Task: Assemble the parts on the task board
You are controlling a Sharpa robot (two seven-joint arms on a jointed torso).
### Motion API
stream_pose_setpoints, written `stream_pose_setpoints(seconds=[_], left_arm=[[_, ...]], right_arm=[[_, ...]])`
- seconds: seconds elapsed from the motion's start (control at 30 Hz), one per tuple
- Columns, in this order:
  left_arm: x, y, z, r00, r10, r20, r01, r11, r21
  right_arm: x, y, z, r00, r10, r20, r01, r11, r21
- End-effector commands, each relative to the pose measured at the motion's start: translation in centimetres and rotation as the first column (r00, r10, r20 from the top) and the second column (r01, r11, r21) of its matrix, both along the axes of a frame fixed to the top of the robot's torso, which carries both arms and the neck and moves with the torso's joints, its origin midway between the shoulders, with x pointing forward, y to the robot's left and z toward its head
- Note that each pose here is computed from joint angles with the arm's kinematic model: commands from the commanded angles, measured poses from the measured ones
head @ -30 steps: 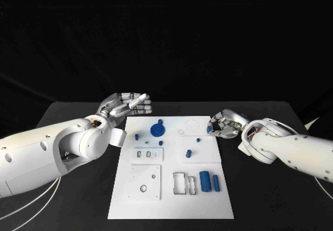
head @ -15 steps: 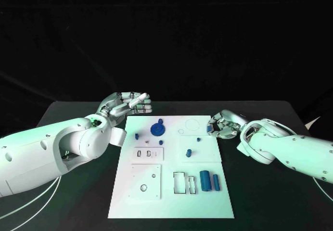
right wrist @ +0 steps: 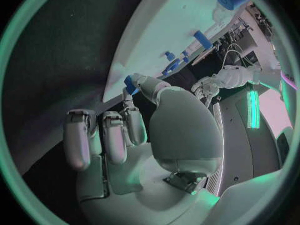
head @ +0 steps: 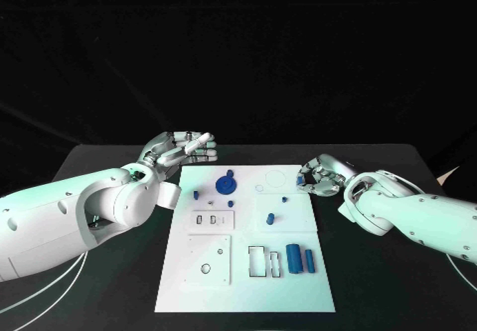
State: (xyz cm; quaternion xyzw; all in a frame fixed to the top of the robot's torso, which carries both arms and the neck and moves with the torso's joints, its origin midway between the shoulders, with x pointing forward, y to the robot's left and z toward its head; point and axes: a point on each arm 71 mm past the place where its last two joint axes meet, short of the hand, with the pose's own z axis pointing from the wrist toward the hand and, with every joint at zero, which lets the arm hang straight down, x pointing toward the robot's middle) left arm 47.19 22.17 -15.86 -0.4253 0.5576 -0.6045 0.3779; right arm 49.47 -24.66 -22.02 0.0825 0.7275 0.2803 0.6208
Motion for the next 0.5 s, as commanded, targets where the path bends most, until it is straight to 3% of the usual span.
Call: stream_pose_setpoints(seconds=[0.03, 0.27, 0.5], left_arm=[[0.03, -0.1, 0.07, 1.0, -0.013, 0.005, 0.013, 1.0, -0.009], [0.36, 0.3, -0.08, 1.0, 0.001, 0.003, -0.001, 1.0, -0.005], [0.9, 0.4, -0.38, 1.0, 0.01, -0.004, -0.01, 1.0, -0.005]], right_arm=[[-0.3, 0.3, 0.6, 0.998, -0.032, 0.045, 0.031, 0.999, 0.032], [-1.2, 2.6, 1.8, 0.999, -0.004, 0.044, 0.002, 0.999, 0.032], [-2.3, 7.1, 2.5, 0.997, 0.075, 0.03, -0.075, 0.997, 0.007]])
